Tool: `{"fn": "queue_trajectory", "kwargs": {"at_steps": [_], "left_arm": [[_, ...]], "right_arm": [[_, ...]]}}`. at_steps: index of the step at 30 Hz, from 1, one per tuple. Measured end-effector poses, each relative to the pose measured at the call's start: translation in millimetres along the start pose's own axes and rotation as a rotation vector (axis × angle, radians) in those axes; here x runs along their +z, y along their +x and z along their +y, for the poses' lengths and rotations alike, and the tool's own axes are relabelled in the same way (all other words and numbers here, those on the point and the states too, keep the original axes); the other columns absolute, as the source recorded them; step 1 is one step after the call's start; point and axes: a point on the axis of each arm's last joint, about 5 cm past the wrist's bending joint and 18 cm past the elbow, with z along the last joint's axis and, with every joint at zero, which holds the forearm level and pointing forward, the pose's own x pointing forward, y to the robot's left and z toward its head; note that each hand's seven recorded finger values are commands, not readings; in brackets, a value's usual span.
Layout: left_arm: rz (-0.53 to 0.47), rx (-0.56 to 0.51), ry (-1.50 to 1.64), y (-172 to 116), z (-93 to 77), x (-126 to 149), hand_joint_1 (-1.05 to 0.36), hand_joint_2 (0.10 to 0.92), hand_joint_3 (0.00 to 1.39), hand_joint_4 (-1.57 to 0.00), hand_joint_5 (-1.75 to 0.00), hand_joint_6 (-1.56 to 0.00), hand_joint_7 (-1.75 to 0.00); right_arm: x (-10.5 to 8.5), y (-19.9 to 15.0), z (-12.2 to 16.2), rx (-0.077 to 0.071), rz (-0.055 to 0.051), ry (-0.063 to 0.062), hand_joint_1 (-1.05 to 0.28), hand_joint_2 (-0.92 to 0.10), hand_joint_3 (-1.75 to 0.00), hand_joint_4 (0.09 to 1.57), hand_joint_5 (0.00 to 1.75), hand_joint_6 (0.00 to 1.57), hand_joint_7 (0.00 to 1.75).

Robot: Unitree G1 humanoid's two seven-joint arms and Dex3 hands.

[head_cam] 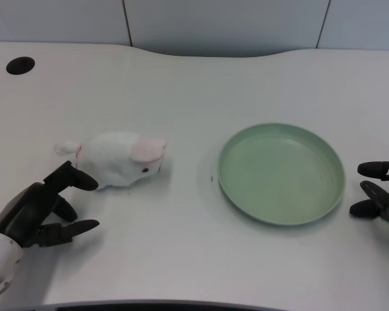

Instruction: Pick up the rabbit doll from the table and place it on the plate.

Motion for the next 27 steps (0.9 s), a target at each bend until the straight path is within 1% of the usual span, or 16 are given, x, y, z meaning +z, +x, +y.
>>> {"fn": "queue_trajectory", "kwargs": {"at_steps": [3, 6, 18, 22, 24, 26, 27], "left_arm": [[0.0, 0.0, 0.0, 0.1, 0.1, 0.1, -0.49, 0.921, 0.21, -0.29, -1.37, -0.01, -1.28], [0.0, -0.001, 0.0, 0.2, 0.2, 0.1, -0.5, 0.921, 0.21, -0.31, -1.38, -0.01, -1.28], [0.001, 0.0, -0.002, 0.2, 0.2, 0.0, -0.49, 0.921, 0.21, -0.3, -1.37, -0.03, -1.27], [0.001, 0.0, -0.003, 0.2, 0.3, -0.1, -0.51, 0.921, 0.21, -0.29, -1.37, -0.02, -1.27], [0.002, 0.0, -0.004, 0.2, 0.3, -0.1, -0.5, 0.921, 0.21, -0.29, -1.37, -0.02, -1.27], [0.001, 0.0, -0.004, 0.2, 0.3, -0.1, -0.49, 0.921, 0.2, -0.29, -1.37, -0.02, -1.27], [0.001, 0.0, -0.003, 0.2, 0.4, 0.0, -0.51, 0.921, 0.22, -0.28, -1.37, -0.01, -1.28]], "right_arm": [[0.0, 0.0, 0.0, 0.001, 0.0, 0.0, -0.88, -0.87, 0.0, 0.78, 0.98, 0.51, 0.95], [0.0, 0.0, 0.0, 0.006, 0.0, 0.0, -0.89, -0.87, 0.0, 0.77, 0.97, 0.51, 0.94], [0.1, 0.0, 0.0, 0.006, -0.002, 0.0, -0.9, -0.88, 0.0, 0.77, 0.97, 0.5, 0.93], [0.0, 0.0, 0.0, 0.006, -0.002, 0.0, -0.87, -0.88, 0.0, 0.79, 0.97, 0.52, 0.94], [0.1, 0.0, 0.0, 0.005, -0.002, -0.001, -0.87, -0.88, 0.0, 0.78, 0.97, 0.51, 0.93], [0.3, 0.1, 0.1, 0.0, -0.003, -0.002, -0.88, -0.88, 0.0, 0.78, 0.97, 0.51, 0.93], [0.4, 0.2, 0.2, -0.002, -0.003, -0.004, -0.88, -0.88, 0.0, 0.78, 0.97, 0.51, 0.93]]}}
